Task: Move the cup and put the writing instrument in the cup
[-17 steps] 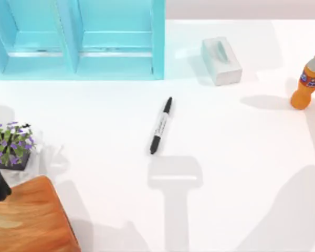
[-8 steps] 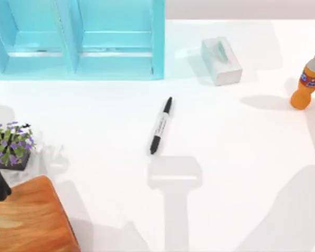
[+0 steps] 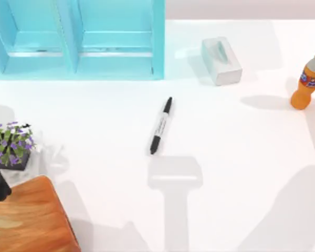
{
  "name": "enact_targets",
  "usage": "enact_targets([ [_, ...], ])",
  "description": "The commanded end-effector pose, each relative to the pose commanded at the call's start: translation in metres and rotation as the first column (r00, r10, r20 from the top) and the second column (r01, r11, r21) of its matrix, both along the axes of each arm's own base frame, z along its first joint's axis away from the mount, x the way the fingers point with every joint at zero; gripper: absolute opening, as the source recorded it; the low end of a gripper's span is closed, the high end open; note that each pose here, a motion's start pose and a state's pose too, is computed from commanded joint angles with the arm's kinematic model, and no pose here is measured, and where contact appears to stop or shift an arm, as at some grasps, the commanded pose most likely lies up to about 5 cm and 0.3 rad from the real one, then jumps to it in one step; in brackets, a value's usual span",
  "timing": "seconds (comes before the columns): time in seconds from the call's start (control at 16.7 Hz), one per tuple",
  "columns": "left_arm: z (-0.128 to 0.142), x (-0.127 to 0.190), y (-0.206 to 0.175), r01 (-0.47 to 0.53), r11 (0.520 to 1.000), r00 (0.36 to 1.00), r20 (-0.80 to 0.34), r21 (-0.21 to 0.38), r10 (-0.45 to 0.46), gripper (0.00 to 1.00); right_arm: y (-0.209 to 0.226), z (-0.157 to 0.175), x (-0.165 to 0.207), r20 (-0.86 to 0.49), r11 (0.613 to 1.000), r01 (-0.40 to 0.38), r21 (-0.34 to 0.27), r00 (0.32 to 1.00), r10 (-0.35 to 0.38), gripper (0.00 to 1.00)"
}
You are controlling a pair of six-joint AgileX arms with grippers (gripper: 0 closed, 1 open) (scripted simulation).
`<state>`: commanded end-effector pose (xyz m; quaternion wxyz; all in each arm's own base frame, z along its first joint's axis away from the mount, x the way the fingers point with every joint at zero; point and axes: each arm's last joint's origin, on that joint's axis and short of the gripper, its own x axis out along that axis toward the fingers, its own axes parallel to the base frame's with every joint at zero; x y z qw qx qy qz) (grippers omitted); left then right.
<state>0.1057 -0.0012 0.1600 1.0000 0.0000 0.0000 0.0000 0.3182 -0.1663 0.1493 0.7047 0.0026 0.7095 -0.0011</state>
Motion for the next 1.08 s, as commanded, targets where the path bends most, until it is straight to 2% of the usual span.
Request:
enact_targets([
  [0.3,0.000,0.000,0.000,0.000,1.000,1.000,0.000,0.000,0.000,1.00,0.001,0.001,0.001,0.002,1.000,0.001,-0.001,1.000,-0.001,0.00],
  [0.42,0.000,0.000,0.000,0.000,1.000,1.000,0.000,0.000,0.000,1.00,0.011,0.013,0.007,0.008,1.000,0.002,-0.004,1.000,-0.001,0.00],
  [0.72,0.000,0.000,0.000,0.000,1.000,1.000,0.000,0.000,0.000,1.00,0.079,0.080,0.020,-0.019,1.000,0.001,0.005,1.000,-0.001,0.00],
  [0.9,0.000,0.000,0.000,0.000,1.000,1.000,0.000,0.000,0.000,1.00,0.127,0.125,0.011,-0.022,1.000,0.001,0.003,1.000,-0.001,0.00],
  [1.08,0.000,0.000,0.000,0.000,1.000,1.000,0.000,0.000,0.000,1.00,0.149,0.150,0.002,0.001,1.000,0.001,-0.001,1.000,-0.001,0.00],
])
